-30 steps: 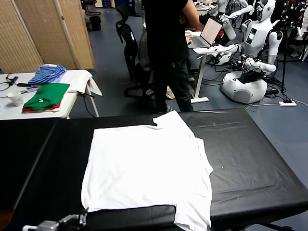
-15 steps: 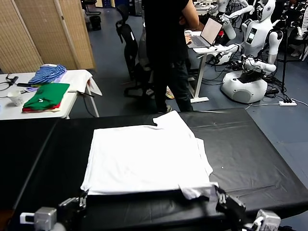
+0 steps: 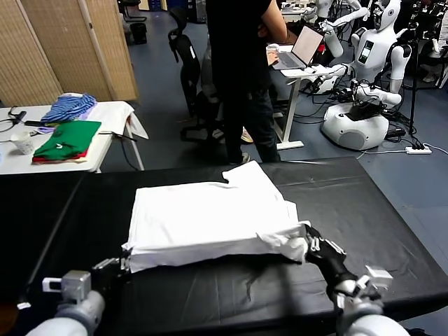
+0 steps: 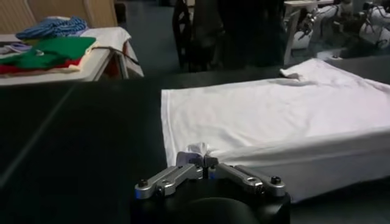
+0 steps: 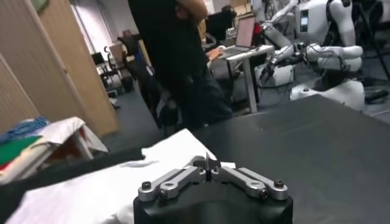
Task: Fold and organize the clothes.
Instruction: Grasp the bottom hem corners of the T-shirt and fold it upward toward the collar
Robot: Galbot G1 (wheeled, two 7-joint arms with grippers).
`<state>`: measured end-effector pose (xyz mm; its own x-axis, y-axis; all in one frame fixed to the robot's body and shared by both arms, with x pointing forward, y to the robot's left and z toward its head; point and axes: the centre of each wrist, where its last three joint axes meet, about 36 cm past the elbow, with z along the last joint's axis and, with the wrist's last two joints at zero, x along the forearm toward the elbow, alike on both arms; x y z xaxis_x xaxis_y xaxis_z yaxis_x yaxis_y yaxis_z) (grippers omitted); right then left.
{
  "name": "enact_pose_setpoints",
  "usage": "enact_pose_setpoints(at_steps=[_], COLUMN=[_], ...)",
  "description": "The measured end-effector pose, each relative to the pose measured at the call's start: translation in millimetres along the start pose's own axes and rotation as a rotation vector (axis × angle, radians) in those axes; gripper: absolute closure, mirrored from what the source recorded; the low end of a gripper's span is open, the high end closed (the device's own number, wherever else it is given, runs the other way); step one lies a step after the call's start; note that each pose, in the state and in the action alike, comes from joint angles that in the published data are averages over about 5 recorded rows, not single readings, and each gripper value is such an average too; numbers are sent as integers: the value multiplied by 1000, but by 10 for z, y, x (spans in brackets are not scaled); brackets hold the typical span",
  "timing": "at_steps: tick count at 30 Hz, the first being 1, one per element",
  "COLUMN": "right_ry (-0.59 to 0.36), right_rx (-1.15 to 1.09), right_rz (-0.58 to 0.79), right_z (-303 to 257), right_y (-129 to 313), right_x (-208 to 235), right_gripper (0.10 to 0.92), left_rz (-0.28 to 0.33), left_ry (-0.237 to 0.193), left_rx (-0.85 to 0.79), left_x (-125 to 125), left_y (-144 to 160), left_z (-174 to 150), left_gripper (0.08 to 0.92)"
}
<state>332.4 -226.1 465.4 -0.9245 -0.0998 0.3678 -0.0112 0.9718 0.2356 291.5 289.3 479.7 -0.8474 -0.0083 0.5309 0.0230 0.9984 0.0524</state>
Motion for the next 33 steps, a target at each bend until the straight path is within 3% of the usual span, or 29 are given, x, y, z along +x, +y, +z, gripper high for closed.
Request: enact_pose_setpoints(at_steps=[12,16,19,23,26,29,33], right_ry=[15,-1,-3,23,48,64,109], right_rx=[11,28,59,114,159,190,204], right_rz=[-27,-22,-10,17,30,30,27], right_z=[83,87,81,57,22,-14,-28], right_y=[19,-1,-42,-110,-157,-199,-249], right_x=[-344,-398,-385,-311,-220,-108,40], right_gripper=[881,773,595,331,180,124,116], left_rz=[-1,16,16,-19,-52,-69,-88], left_ry=[22,19,13,5,-1,1,37], left_rx=[1,26,27,-19,-56,-80,-107], left_x=[-120,-142,-130,-93,-46,11,65], left_y=[14,0,-3,21,45,66,82], left_z=[55,45,31,20,16,30,150], left_gripper=[851,822,687,423,242,124,94])
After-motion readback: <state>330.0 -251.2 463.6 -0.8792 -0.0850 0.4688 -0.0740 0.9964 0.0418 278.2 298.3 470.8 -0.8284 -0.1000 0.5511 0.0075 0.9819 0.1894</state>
